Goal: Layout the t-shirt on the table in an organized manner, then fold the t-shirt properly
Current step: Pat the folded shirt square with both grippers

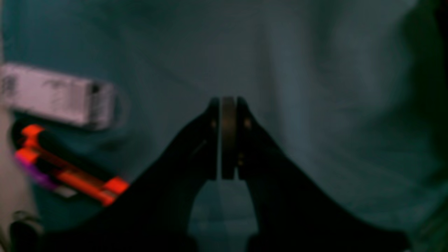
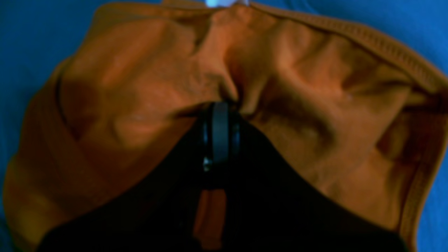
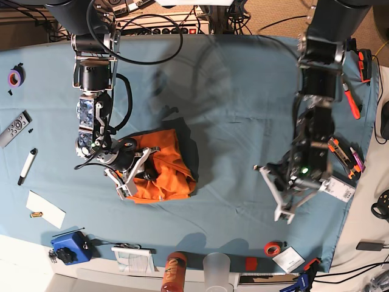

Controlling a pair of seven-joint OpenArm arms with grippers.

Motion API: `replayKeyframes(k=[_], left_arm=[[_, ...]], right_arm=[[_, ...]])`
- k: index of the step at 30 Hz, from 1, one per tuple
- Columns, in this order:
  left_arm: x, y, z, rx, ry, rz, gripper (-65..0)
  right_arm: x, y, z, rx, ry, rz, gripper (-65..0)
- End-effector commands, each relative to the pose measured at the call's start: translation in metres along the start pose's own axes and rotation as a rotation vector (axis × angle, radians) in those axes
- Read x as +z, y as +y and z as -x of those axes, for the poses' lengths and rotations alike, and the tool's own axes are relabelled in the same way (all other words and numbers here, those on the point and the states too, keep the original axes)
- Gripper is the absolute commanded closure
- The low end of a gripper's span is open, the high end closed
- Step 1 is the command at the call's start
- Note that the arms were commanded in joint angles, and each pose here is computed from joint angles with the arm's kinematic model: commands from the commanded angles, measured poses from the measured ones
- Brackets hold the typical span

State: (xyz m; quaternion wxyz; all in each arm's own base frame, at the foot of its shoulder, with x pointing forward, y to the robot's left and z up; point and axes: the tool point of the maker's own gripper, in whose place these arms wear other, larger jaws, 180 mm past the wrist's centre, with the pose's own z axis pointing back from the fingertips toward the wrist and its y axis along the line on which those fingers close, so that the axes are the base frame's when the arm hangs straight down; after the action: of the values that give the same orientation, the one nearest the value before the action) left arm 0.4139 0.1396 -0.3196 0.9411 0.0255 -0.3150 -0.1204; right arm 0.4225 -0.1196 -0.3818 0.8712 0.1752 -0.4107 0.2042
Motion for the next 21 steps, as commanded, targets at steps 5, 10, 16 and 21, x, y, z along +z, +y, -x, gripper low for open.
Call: replayKeyframes(k=[5,10,16,21], left_arm=[[0.027,0.021,0.002,-0.047,-0.093,-0.057,0.0],[0.039,0.022,0.036,-0.082,-0.080,-0.078,0.0],[0.055,0.037,0.071,-0.016,-0.065,-0.112,0.0],[0.073,0.051,0.105,0.041,-0.043,-0.149,0.0]], right_arm=[[0.020,0.010,-0.039,0.040,-0.026,-0.022,0.0],[0.059,0.020,-0.059,0.126,-0.058,0.039,0.0],[0.112,0.013,-0.046,0.095,-0.072,0.155,0.0],[0.152,0.021,-0.012,0.022,-0.056,0.162,0.0]])
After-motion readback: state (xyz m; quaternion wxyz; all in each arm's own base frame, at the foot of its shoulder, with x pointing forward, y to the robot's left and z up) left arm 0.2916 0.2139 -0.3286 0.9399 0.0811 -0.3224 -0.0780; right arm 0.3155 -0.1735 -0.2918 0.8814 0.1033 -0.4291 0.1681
